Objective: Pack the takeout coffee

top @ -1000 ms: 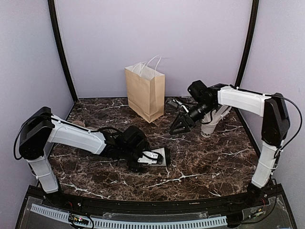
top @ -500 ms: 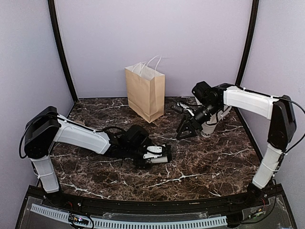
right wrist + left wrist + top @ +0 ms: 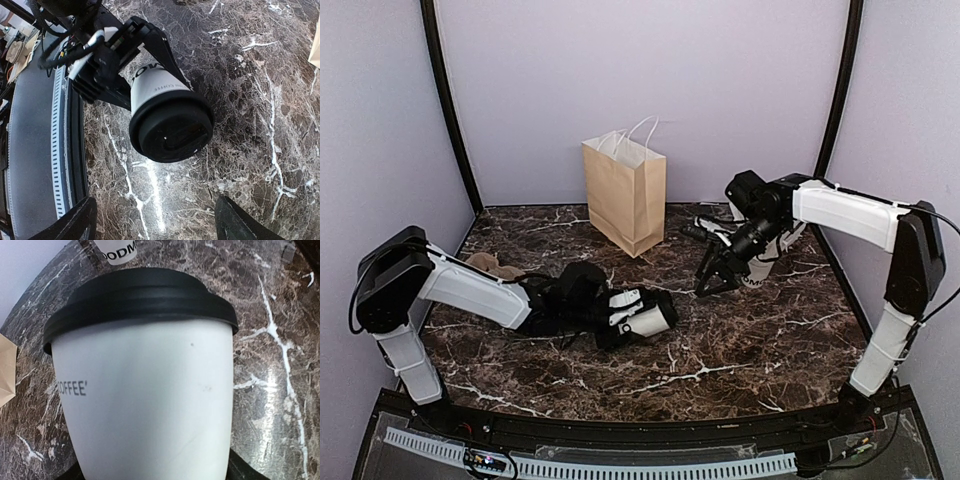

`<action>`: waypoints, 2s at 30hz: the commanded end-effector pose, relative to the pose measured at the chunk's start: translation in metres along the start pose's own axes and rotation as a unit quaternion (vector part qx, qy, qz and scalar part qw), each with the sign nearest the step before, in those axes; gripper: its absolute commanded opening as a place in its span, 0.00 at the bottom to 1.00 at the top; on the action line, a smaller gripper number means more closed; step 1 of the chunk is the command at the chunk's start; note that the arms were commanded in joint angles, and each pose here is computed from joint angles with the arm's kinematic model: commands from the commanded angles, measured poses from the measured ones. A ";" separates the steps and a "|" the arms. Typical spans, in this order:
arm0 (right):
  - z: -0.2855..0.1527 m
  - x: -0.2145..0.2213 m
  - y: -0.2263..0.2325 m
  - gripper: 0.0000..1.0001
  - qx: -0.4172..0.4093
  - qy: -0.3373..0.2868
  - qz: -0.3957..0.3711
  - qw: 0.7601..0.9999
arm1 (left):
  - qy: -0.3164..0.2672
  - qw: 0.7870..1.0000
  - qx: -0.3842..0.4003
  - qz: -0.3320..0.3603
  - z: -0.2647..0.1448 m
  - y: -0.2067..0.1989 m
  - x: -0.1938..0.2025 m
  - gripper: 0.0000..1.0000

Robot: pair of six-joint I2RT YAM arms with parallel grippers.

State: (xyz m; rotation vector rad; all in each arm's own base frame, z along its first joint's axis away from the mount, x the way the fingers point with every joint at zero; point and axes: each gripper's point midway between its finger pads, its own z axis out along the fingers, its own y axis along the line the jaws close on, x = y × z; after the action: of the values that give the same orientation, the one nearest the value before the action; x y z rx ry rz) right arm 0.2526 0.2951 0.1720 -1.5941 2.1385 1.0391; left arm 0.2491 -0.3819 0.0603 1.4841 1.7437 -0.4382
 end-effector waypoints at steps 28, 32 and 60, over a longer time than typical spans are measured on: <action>0.025 -0.070 0.027 0.92 -0.037 -0.041 0.009 0.998 | -0.228 0.972 -0.010 -0.046 -0.059 0.011 -0.082 0.74; 0.025 -0.075 0.028 0.93 -0.040 -0.049 0.009 0.998 | -0.229 0.972 -0.002 -0.044 -0.058 0.008 -0.083 0.74; -0.008 0.027 -0.025 0.76 0.113 0.096 0.034 0.988 | -0.153 0.983 -0.062 -0.077 -0.075 0.009 -0.025 0.99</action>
State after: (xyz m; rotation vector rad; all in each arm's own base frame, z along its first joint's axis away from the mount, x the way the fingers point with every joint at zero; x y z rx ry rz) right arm 0.2755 0.2978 0.1501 -1.4963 2.3414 0.8590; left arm 0.2350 -0.3545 0.1309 1.1564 1.5789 -0.6177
